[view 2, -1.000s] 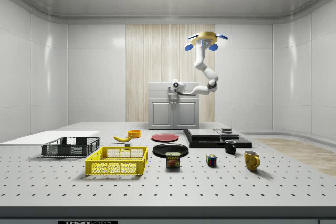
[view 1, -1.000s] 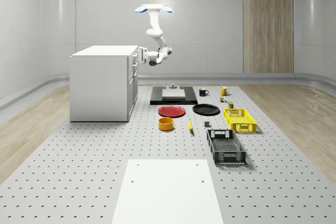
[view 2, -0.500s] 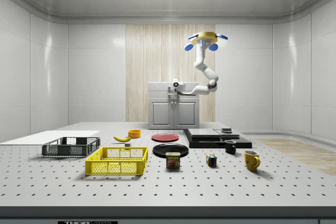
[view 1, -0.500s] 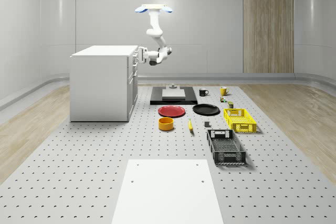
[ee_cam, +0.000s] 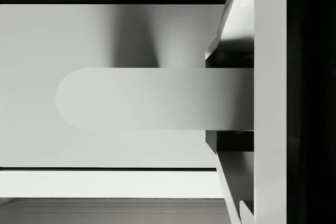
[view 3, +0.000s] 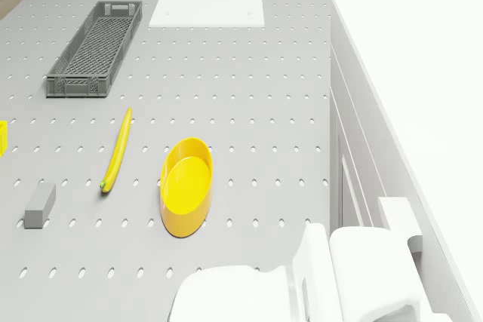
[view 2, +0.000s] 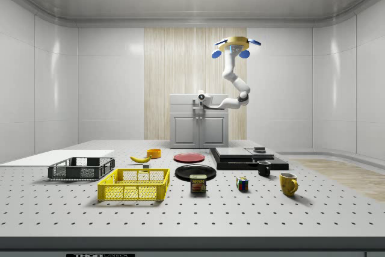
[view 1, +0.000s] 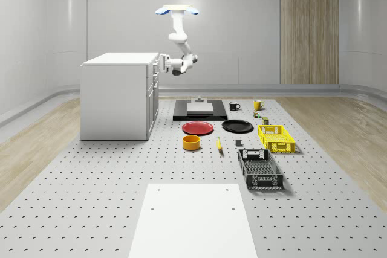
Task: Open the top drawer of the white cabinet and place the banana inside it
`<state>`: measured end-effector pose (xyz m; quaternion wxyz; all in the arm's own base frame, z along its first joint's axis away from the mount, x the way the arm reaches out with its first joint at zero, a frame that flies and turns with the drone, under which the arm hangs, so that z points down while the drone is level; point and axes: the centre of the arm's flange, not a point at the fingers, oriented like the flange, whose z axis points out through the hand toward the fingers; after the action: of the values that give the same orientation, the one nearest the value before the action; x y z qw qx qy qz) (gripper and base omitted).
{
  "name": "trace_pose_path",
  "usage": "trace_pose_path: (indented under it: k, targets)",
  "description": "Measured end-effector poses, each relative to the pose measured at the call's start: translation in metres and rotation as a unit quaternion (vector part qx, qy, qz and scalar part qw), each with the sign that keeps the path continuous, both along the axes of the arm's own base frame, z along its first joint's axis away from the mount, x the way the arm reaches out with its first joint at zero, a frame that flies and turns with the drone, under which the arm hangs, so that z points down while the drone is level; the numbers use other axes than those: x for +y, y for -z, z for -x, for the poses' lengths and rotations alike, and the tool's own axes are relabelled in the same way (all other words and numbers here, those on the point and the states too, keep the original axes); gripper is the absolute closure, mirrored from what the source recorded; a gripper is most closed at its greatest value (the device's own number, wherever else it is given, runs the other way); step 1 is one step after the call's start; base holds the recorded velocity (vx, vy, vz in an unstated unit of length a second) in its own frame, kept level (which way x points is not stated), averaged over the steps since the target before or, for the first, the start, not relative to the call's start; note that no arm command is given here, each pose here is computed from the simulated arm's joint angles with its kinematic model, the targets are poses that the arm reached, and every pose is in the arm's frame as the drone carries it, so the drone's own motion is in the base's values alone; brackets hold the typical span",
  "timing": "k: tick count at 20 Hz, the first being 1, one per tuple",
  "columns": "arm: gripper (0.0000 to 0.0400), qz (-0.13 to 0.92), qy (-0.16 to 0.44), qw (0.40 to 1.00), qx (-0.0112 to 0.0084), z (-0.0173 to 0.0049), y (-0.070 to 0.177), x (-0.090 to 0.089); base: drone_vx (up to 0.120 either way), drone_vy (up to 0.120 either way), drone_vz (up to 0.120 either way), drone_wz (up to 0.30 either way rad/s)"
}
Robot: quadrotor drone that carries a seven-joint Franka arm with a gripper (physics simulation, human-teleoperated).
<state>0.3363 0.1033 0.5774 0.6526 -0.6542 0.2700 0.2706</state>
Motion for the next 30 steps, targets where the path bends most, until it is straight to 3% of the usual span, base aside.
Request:
trace_pose_path:
  k: [3, 4, 5, 6, 9, 10, 11, 12, 13, 14, 15, 16, 17, 18, 19, 21, 22, 23, 24, 25, 27, 30]
  targets:
    - [0.0275, 0.001, 0.0, 1.0, 0.0003, 0.0, 0.0, -0.008, 0.0, 0.0, 0.0, 0.0]
    - [0.0273, 0.001, 0.0, 1.0, -0.0016, 0.0, 0.0, -0.01, 0.0, 0.0, 0.0, 0.0]
    - [0.0251, 0.005, -0.001, 1.0, 0.0068, 0.0002, 0.0, -0.013, 0.0, 0.0, 0.0, 0.0]
    - [0.0261, 0.005, 0.0, 1.0, 0.0086, 0.0004, -0.001, -0.014, 0.0, 0.0, 0.0, 0.0]
    - [0.0277, 0.003, 0.0, 1.0, 0.0046, 0.0002, -0.001, -0.017, 0.0, 0.0, 0.0, 0.0]
    - [0.0277, 0.002, 0.0, 1.0, -0.0002, 0.0001, 0.0, -0.017, 0.0, 0.0, 0.0, 0.0]
    - [0.0277, 0.002, 0.0, 1.0, -0.0029, 0.0001, 0.0, -0.018, 0.0, 0.0, 0.0, 0.0]
    - [0.0276, 0.002, 0.0, 1.0, -0.0034, 0.0001, 0.0, -0.02, 0.0, 0.0, 0.0, 0.0]
    - [0.0277, 0.003, 0.0, 1.0, 0.0061, 0.0008, -0.003, -0.022, 0.0, 0.0, 0.0, 0.0]
    - [0.0271, 0.005, 0.0, 1.0, -0.001, 0.0009, -0.003, -0.023, 0.0, 0.0, 0.0, 0.0]
    - [0.0277, 0.003, 0.0, 1.0, -0.0059, 0.0004, -0.001, -0.025, 0.0, 0.0, 0.0, 0.0]
    - [0.0279, 0.003, 0.0, 1.0, -0.0054, 0.0003, -0.001, -0.027, 0.0, 0.0, 0.0, 0.0]
    - [0.0274, 0.004, 0.0, 1.0, 0.0062, 0.001, -0.004, -0.029, 0.0, 0.0, 0.0, 0.0]
    - [0.0261, 0.007, 0.0, 1.0, -0.01, 0.0015, -0.003, -0.031, 0.0, 0.0, 0.0, 0.0]
    - [0.0269, 0.005, 0.0, 1.0, -0.0123, 0.0009, -0.001, -0.033, 0.0, 0.0, 0.0, 0.0]
    - [0.0275, 0.004, 0.0, 1.0, -0.0089, 0.0006, -0.001, -0.036, 0.0, 0.0, 0.0, 0.0]
    - [0.0276, 0.003, 0.0, 1.0, -0.006, 0.0004, -0.001, -0.038, 0.0, 0.0, 0.0, 0.0]
    - [0.0242, 0.004, 0.0, 1.0, -0.0163, -0.0004, 0.003, -0.039, 0.0, 0.0, 0.0, 0.0]
    - [0.0254, 0.007, 0.003, 1.0, 0.0133, 0.0014, -0.005, -0.041, 0.0, 0.0, 0.0, 0.0]
    - [0.0263, 0.007, 0.003, 1.0, 0.0134, 0.0017, -0.005, -0.043, 0.0, 0.0, 0.0, 0.0]
    - [0.0276, 0.004, 0.002, 1.0, 0.0091, 0.0012, -0.003, -0.048, 0.0, 0.0, 0.0, 0.0]
    - [0.0286, 0.002, 0.001, 1.0, 0.0049, 0.0006, -0.002, -0.054, 0.0, 0.0, 0.0, 0.0]
